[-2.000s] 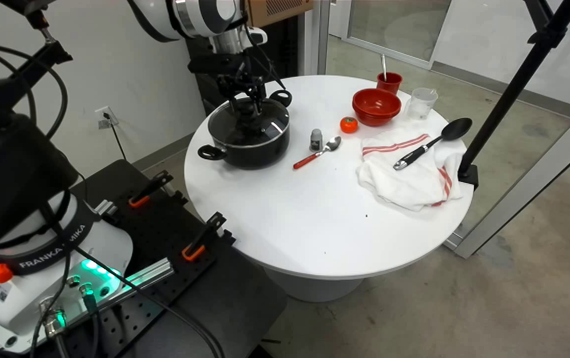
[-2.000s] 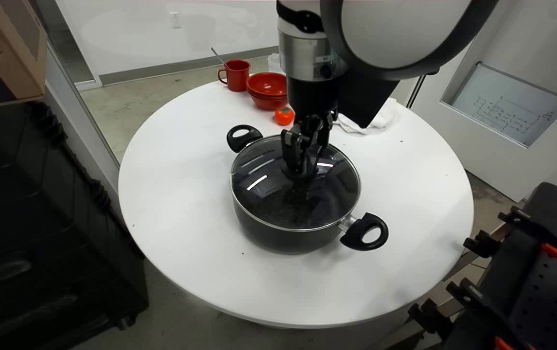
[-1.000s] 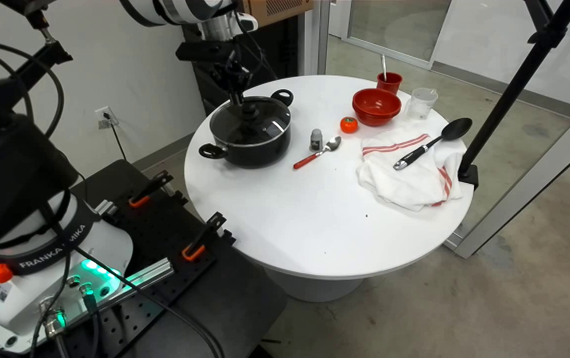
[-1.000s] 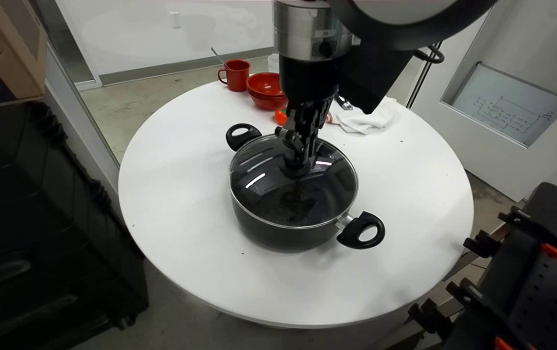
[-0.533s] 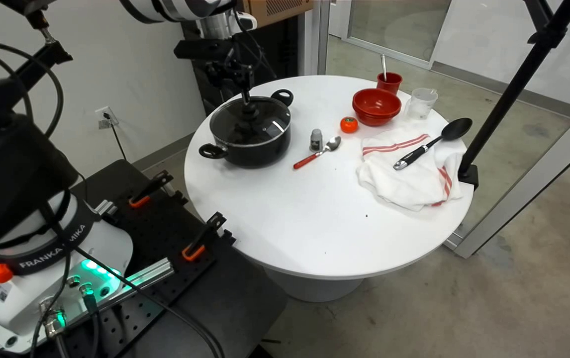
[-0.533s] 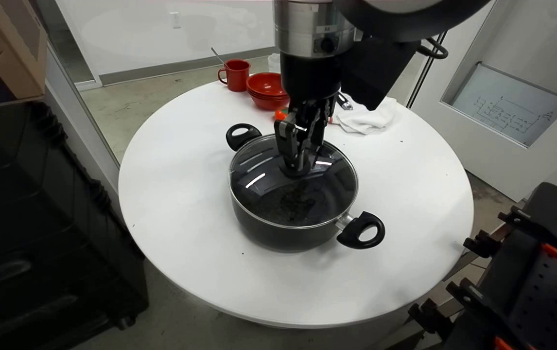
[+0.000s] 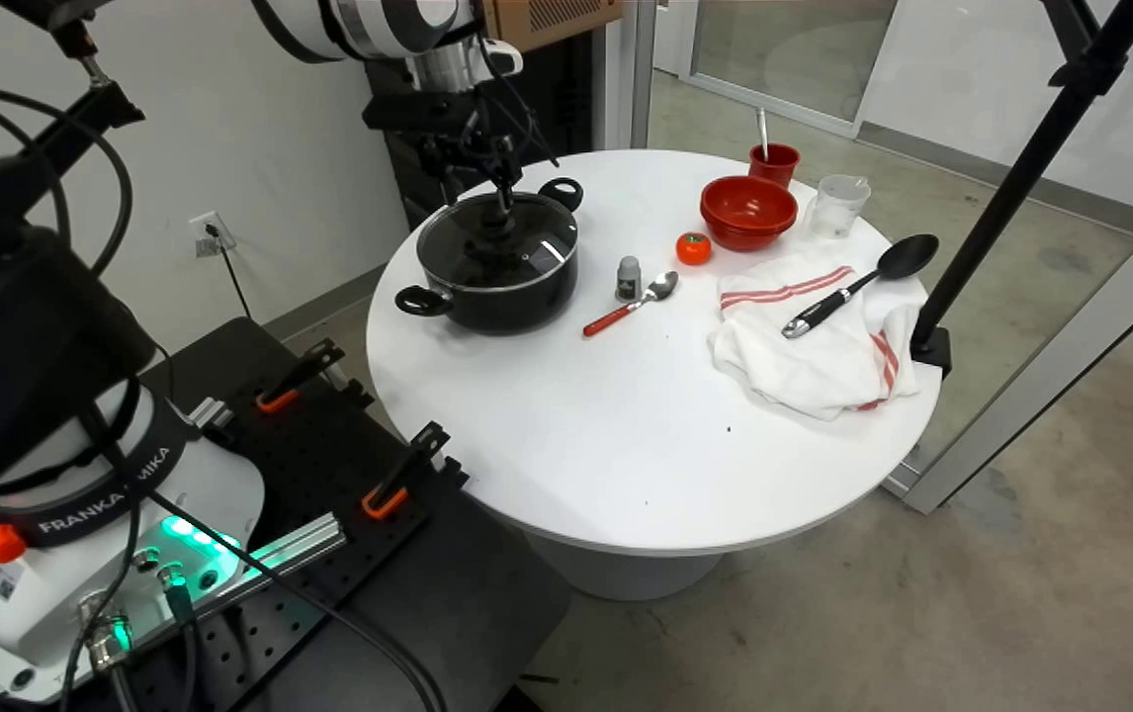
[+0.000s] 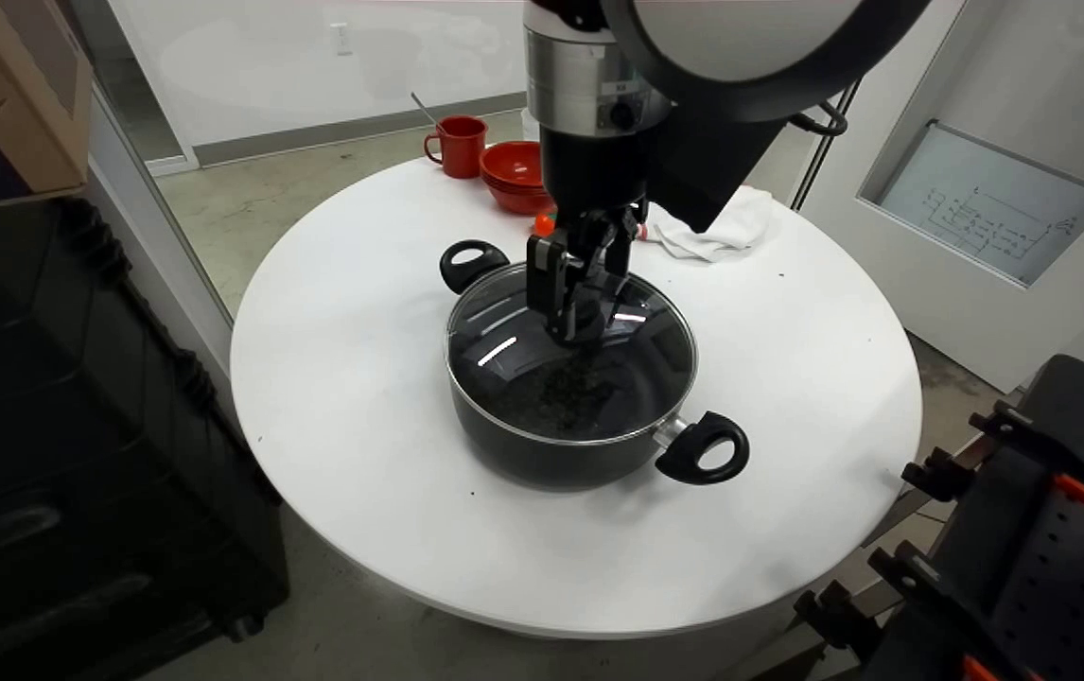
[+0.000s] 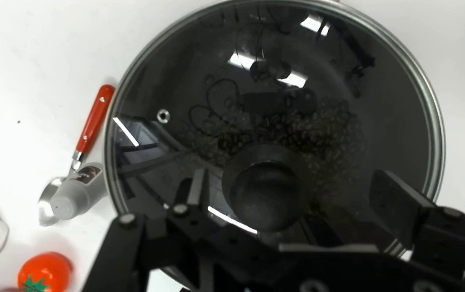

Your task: Uncover the pot and put the lid on the table

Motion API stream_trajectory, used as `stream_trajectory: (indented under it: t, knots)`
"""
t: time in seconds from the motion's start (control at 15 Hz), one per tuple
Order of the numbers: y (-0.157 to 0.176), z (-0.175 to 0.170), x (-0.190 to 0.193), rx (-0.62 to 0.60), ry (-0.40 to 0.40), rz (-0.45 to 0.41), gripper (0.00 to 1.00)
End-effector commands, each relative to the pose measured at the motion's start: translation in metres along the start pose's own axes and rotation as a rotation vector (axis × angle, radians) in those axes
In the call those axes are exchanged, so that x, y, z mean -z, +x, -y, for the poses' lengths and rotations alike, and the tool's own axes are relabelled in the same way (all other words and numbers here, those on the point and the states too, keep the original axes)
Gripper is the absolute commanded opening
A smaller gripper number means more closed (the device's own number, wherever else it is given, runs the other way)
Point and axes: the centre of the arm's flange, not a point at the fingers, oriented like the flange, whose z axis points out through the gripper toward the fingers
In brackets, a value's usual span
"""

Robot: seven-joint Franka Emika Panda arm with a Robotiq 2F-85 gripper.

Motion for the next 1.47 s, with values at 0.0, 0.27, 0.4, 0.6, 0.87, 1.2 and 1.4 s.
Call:
stream_trajectory:
  t: [0.0,0.27,0.4,0.6,0.87,1.2,1.4]
  knots:
    - [0.015,0.002,-0.003,0.012,-0.009,-0.050,0.98]
    - [0.022,-0.001,-0.007,0.004,-0.019,-0.043,1.00]
    - [0.024,-0.007,-0.010,-0.004,-0.029,-0.034,1.00]
    - [0.025,-0.016,-0.016,-0.013,-0.035,-0.026,1.00]
    - [0.022,-0.016,-0.023,-0.008,-0.037,-0.011,0.60]
    - [0.019,-0.004,-0.022,0.012,-0.028,0.002,0.25]
    - [0.019,-0.003,-0.009,-0.007,-0.021,0.013,0.25]
